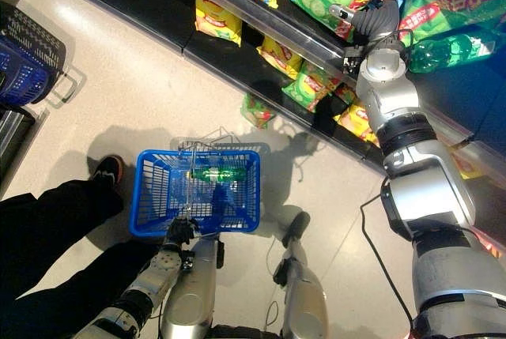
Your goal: Pick up the snacks into the basket
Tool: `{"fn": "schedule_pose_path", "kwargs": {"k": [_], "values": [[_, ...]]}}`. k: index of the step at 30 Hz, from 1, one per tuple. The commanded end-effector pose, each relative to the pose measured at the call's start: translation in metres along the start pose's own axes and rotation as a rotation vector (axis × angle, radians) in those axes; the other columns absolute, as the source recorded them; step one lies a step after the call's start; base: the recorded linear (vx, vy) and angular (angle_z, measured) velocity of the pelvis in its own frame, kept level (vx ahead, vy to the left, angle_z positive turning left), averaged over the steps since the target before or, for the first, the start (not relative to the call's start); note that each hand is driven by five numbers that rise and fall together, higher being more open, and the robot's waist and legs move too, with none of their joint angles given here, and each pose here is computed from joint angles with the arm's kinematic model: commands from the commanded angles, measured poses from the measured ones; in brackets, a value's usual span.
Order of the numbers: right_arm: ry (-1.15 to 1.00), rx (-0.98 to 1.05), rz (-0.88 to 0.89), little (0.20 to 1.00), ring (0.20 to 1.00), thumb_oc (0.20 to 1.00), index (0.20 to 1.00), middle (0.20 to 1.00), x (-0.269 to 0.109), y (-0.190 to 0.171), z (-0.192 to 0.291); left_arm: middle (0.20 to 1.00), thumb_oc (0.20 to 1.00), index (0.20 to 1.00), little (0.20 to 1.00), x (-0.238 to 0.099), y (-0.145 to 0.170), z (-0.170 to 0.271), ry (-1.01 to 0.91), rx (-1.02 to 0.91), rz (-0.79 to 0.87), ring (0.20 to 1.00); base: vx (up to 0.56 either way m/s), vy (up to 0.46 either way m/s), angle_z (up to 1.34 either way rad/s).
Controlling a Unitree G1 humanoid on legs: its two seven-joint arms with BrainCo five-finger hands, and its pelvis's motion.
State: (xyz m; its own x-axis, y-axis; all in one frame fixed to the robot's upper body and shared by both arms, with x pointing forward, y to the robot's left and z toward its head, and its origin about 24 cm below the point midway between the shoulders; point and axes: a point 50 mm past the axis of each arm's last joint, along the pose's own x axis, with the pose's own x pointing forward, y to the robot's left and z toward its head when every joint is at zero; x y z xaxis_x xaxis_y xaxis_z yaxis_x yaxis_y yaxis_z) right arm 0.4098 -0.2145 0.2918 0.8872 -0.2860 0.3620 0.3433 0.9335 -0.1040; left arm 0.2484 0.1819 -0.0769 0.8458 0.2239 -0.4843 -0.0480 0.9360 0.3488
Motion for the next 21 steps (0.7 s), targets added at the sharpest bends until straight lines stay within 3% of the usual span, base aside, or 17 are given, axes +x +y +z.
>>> {"fn": "schedule_pose_path", "kwargs": {"k": [1, 14, 15, 16, 17, 21], "values": [[-0.077, 0.067, -0.034, 1.000, 1.000, 1.000, 1.000, 1.000, 0.009, -0.002, 0.031, 0.200, 0.200, 0.200, 0.200, -0.020, -0.017, -0.039, 0.101, 0.075, -0.083, 0.200, 0.04, 0.021, 0.05], [0.034, 0.198, -0.110, 1.000, 1.000, 1.000, 1.000, 1.000, 0.016, -0.018, 0.017, 0.200, 0.200, 0.200, 0.200, -0.022, -0.024, -0.036, 0.072, 0.090, -0.137, 0.200, 0.01, 0.014, 0.10], [0.043, 0.192, -0.118, 0.931, 0.931, 0.931, 0.931, 0.931, 0.016, -0.020, 0.016, 0.200, 0.200, 0.200, 0.200, -0.022, -0.024, -0.036, 0.070, 0.091, -0.139, 0.200, 0.01, 0.014, 0.07], [0.051, 0.192, -0.130, 0.736, 0.736, 0.736, 0.736, 0.736, 0.016, -0.022, 0.015, 0.200, 0.200, 0.200, 0.200, -0.023, -0.025, -0.035, 0.067, 0.091, -0.143, 0.200, 0.01, 0.017, 0.09], [0.060, 0.186, -0.143, 0.200, 0.200, 0.200, 0.200, 0.200, 0.017, -0.023, 0.014, 0.200, 0.200, 0.200, 0.200, -0.023, -0.026, -0.033, 0.056, 0.089, -0.146, 0.200, 0.01, 0.018, 0.12], [0.063, 0.165, -0.136, 0.200, 0.200, 0.200, 0.200, 0.200, 0.016, -0.019, 0.011, 0.200, 0.200, 0.200, 0.200, -0.022, -0.029, -0.028, 0.041, 0.084, -0.152, 0.200, 0.00, 0.025, 0.09]]}}
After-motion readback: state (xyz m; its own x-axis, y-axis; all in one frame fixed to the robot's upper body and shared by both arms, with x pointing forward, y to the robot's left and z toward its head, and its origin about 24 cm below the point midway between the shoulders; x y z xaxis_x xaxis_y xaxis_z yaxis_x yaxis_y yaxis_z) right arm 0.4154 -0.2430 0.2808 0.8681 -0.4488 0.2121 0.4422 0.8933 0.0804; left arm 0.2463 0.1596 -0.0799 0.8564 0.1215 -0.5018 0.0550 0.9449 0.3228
